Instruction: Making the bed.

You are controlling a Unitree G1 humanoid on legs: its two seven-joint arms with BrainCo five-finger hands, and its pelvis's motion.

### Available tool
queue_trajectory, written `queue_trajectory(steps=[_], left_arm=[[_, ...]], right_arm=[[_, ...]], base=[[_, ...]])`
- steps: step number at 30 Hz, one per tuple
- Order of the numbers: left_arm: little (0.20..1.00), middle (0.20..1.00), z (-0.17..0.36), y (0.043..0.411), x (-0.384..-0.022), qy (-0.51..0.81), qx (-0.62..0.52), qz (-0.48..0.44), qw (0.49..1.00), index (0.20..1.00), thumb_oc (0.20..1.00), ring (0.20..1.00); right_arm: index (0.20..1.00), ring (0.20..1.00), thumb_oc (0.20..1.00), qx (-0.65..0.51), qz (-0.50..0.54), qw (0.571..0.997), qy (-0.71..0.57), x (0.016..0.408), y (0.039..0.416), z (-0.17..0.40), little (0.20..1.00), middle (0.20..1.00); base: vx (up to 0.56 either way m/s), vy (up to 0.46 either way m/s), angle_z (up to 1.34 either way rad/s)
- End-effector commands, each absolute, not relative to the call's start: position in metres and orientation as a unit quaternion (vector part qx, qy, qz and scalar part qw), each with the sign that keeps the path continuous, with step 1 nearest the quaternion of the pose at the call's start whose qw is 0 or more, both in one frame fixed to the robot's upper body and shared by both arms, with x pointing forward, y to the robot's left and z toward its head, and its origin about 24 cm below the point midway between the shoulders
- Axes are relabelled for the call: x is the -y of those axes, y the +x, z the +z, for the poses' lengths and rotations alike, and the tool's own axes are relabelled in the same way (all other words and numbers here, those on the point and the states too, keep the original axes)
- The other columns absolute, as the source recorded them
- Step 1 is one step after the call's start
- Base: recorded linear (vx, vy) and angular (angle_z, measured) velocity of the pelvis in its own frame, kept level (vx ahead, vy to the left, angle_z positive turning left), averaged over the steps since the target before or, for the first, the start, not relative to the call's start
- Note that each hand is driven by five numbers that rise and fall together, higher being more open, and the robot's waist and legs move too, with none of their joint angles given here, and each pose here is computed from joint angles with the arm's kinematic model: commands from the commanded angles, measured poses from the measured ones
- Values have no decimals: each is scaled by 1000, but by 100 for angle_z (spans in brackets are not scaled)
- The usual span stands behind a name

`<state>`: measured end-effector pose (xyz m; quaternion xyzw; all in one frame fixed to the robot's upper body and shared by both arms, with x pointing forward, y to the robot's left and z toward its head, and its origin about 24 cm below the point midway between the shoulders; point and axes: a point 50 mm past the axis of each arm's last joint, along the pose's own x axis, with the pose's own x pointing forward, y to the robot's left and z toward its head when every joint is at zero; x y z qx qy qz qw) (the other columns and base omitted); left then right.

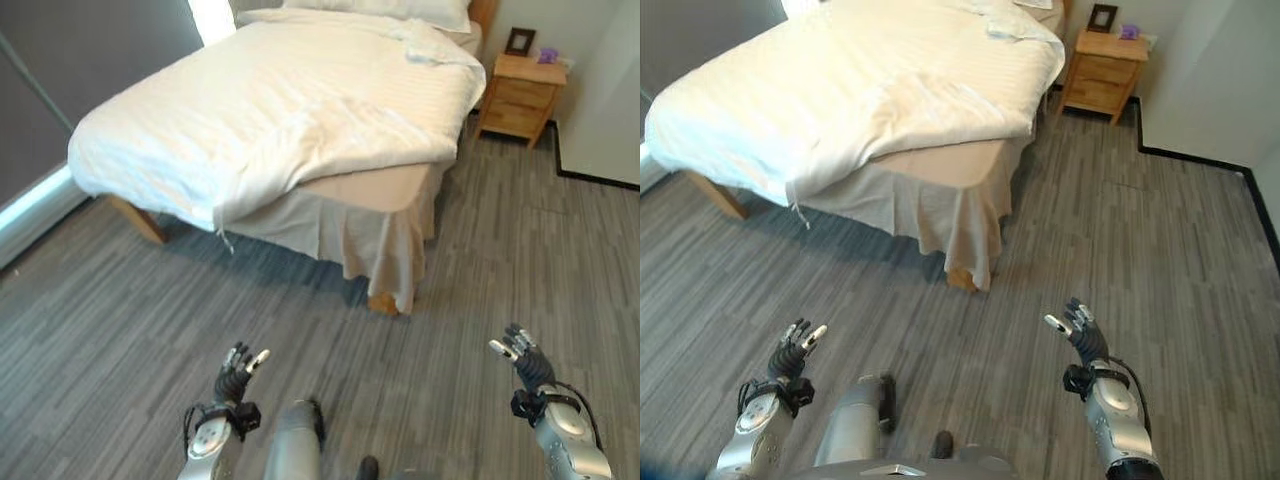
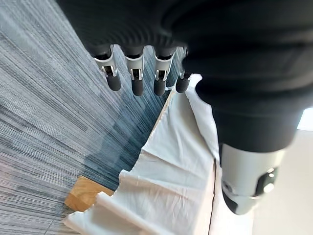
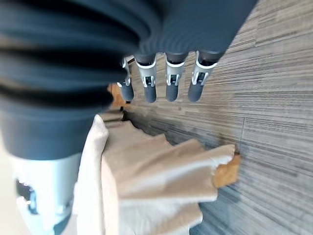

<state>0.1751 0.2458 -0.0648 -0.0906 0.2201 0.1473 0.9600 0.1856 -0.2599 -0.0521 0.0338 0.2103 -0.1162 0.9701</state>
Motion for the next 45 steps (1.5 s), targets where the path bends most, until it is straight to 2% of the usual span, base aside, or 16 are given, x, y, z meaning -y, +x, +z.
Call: queue_trajectory(steps=[1,8,10,13,24,29,38,45], left_arm=[[1000,1000,-40,205,-251,-107,-140,153,972,1000,1000,1000],[1000,1000,-36,199,-264,-100,-131,182,969,1000,1000,1000],[1000,1000,-30,205,-265,-102,-116,184,971,1000,1000,1000],[1000,1000,-15,221,-263,-81,-89,159,980,1000,1000,1000],[1000,1000,-14,229,-260,-51,-94,134,985,1000,1000,1000],[1000,1000,-27,208,-268,-79,-115,167,976,1000,1000,1000],[1000,1000,-18,208,-274,-82,-91,181,976,1000,1000,1000],[1000,1000,-17,207,-278,-83,-87,194,974,1000,1000,1000]], right_arm=[[1000,1000,1000,-133,-108,985,7,273,204,-20,1000,1000],[1000,1000,1000,-149,-114,982,20,265,194,-30,1000,1000],[1000,1000,1000,-133,-134,980,63,261,195,-30,1000,1000],[1000,1000,1000,-133,-137,980,54,263,196,-29,1000,1000],[1000,1000,1000,-173,-161,970,49,274,168,-43,1000,1000],[1000,1000,1000,-158,-164,973,44,280,176,-38,1000,1000],[1000,1000,1000,-147,-165,975,8,290,181,-29,1000,1000],[1000,1000,1000,-128,-116,984,-45,282,196,-16,1000,1000]], base=[[466,73,-12],[423,178,-54],[247,343,6],[156,281,-14],[262,-27,66],[121,-87,20],[69,-61,11],[24,-64,2]])
